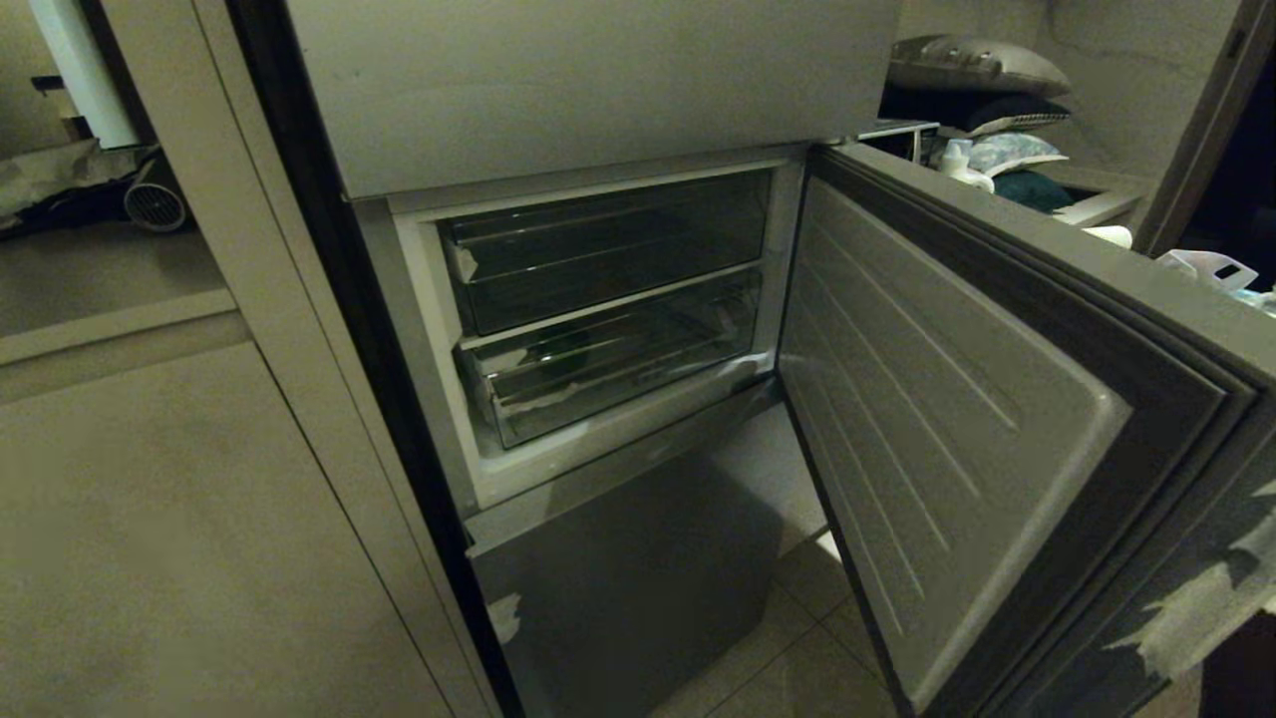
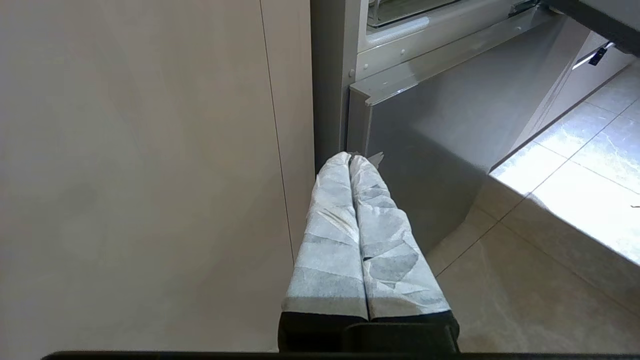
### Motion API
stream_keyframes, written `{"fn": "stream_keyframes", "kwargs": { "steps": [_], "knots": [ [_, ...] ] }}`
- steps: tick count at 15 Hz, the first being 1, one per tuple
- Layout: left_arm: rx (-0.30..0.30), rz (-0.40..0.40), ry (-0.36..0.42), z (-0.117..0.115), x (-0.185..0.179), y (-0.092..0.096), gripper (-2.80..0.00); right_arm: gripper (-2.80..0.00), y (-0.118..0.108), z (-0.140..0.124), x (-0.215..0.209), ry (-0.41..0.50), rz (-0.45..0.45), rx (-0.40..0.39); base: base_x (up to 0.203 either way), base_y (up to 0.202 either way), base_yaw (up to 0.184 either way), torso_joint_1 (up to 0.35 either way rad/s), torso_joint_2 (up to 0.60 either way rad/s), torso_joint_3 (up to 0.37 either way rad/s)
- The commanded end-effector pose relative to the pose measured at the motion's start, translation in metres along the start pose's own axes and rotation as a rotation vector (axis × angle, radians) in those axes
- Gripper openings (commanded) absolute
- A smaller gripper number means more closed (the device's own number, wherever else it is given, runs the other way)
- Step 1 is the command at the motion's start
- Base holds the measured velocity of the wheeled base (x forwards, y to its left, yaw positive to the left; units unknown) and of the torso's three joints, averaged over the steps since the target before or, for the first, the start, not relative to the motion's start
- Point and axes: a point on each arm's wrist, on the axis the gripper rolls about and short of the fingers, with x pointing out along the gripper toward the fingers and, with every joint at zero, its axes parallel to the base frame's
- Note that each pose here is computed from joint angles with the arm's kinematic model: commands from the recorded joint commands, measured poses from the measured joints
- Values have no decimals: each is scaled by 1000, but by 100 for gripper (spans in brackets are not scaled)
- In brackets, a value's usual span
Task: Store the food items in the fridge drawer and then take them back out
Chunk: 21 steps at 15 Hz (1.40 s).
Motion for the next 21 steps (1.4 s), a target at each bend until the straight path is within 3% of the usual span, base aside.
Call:
{"fn": "stream_keyframes", "kwargs": {
  "steps": [1, 4, 6, 9, 12, 16, 21],
  "knots": [
    [0, 0, 2, 0, 0, 0, -280, -280, 0, 4, 19, 32, 54, 59, 0, 0, 0, 0, 0, 0],
    [0, 0, 2, 0, 0, 0, -280, -280, -1, -3, 55, 114, 61, 110, 0, 0, 0, 0, 0, 0],
    [0, -1, 2, 0, 0, 0, -280, -280, -5, -6, 75, 155, 52, 104, 0, 0, 0, 0, 0, 0],
    [0, 1, 2, 0, 0, 0, -280, -280, -5, -2, 97, 190, 129, 107, 0, 0, 0, 0, 0, 0],
    [0, 1, 2, 0, 0, 0, -280, -280, -13, -9, 130, 248, 148, 129, 0, 0, 0, 0, 0, 0],
    [0, -1, 2, 0, 0, 0, -280, -280, -20, -16, 178, 243, 200, 125, 0, 0, 0, 0, 0, 0],
    [0, 0, 2, 0, 0, 0, -280, -280, -30, -29, 231, 250, 353, 119, 0, 0, 0, 0, 0, 0]
  ]
}}
